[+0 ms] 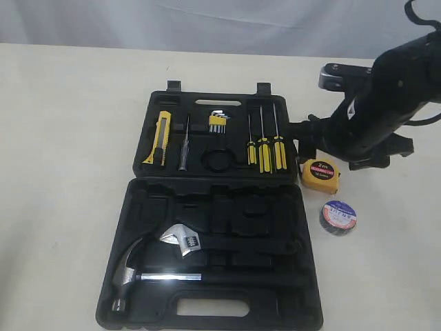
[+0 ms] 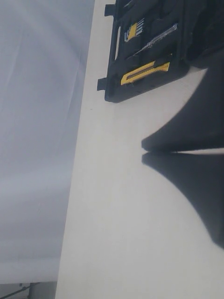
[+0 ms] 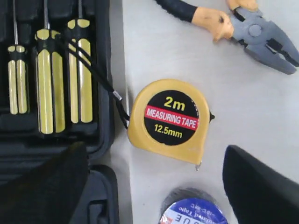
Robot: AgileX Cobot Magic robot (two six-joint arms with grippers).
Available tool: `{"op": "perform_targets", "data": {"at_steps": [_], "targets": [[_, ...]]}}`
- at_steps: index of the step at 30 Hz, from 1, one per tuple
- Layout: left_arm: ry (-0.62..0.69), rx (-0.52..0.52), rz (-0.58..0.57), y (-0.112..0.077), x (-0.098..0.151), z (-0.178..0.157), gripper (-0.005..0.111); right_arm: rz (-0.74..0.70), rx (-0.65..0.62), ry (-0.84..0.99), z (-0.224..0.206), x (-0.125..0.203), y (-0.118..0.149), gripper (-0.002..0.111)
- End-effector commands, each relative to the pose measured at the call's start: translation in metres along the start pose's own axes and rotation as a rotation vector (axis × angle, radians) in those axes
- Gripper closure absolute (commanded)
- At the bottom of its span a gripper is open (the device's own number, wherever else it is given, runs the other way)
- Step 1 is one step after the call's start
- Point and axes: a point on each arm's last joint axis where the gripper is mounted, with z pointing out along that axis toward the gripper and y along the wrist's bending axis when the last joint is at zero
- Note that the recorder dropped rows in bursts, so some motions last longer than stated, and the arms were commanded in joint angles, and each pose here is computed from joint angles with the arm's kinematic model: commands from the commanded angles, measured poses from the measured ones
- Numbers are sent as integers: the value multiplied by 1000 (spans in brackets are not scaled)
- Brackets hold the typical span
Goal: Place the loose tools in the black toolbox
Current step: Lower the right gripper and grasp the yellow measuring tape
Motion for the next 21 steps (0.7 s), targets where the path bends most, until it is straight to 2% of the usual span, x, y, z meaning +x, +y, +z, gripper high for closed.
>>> {"op": "perform_targets", "data": {"at_steps": [1,10,21], "targets": [[3,7,-7,-1,-1,0,107,37,15,-45,-1,-5,-4,33],[3,7,-7,-1,-1,0,107,55,54,-84,0,-8,-7,33],[3,7,-7,-1,-1,0,107,53,69,2,57,0,-5,33]]}}
